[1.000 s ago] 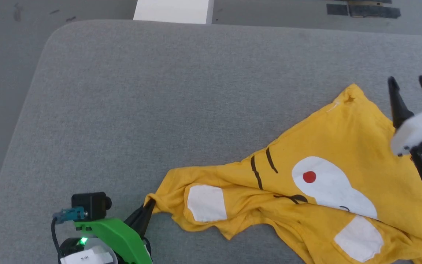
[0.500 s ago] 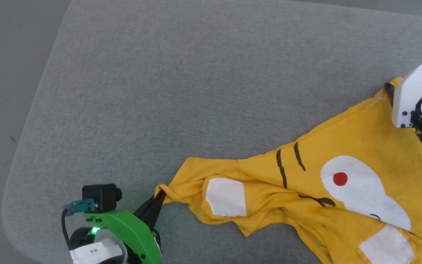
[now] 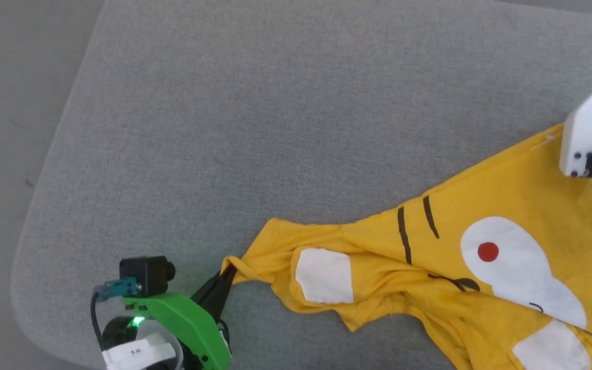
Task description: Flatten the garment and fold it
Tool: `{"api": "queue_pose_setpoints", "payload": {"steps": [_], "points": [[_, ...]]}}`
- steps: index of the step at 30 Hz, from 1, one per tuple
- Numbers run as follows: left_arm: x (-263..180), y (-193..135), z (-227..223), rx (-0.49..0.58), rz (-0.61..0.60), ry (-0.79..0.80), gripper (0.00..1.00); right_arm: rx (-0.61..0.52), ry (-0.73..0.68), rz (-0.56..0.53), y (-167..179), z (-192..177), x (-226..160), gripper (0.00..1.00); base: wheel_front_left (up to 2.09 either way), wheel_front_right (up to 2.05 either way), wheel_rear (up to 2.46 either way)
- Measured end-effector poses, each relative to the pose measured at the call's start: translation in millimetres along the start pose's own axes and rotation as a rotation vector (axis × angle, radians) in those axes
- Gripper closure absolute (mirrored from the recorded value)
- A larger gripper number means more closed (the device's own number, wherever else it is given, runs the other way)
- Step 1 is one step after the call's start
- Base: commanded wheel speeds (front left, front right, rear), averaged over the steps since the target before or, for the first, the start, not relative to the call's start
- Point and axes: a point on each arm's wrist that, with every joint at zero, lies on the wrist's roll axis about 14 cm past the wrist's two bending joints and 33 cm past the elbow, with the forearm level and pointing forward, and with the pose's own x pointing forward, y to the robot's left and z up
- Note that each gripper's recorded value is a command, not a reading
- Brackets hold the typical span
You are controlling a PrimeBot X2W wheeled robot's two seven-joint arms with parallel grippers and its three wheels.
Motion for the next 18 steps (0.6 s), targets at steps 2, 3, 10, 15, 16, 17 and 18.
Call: {"api": "queue_pose_setpoints", "payload": {"steps": [2, 3, 10, 15, 16, 17, 18], "points": [[-1.8, -2.7, 1.8, 0.003, -0.007, -0.009, 1.0, 0.026, -0.088, 0.004, -1.4, 3.0, -7.4, 1.0, 0.0, 0.0, 0.0], [-3.2, -4.3, 2.8, 0.005, -0.012, -0.014, 1.0, 0.042, -0.134, 0.006, -2.0, 4.2, -12.4, 1.0, 0.0, 0.0, 0.0], [-15.1, -15.2, 11.3, 0.024, -0.037, -0.064, 1.0, 0.134, -0.416, -0.002, -14.3, 1.5, -63.3, 1.0, 0.0, 0.0, 0.0], [-18.7, -27.2, 33.6, 0.057, -0.071, -0.16, 1.0, 0.193, -0.513, -0.044, -33.5, -16.1, -102.4, 1.0, 0.0, 0.0, 0.0], [-19.5, -30.0, 39.6, 0.062, -0.08, -0.185, 1.0, 0.204, -0.52, -0.054, -37.7, -21.2, -109.7, 1.0, 0.0, 0.0, 0.0], [-20.4, -33.8, 46.5, 0.067, -0.093, -0.212, 1.0, 0.215, -0.528, -0.066, -42.3, -25.5, -117.6, 1.0, 0.0, 0.0, 0.0], [-20.9, -37.9, 52.6, 0.073, -0.107, -0.234, 1.0, 0.218, -0.529, -0.073, -45.3, -28.5, -123.3, 1.0, 0.0, 0.0, 0.0]]}}
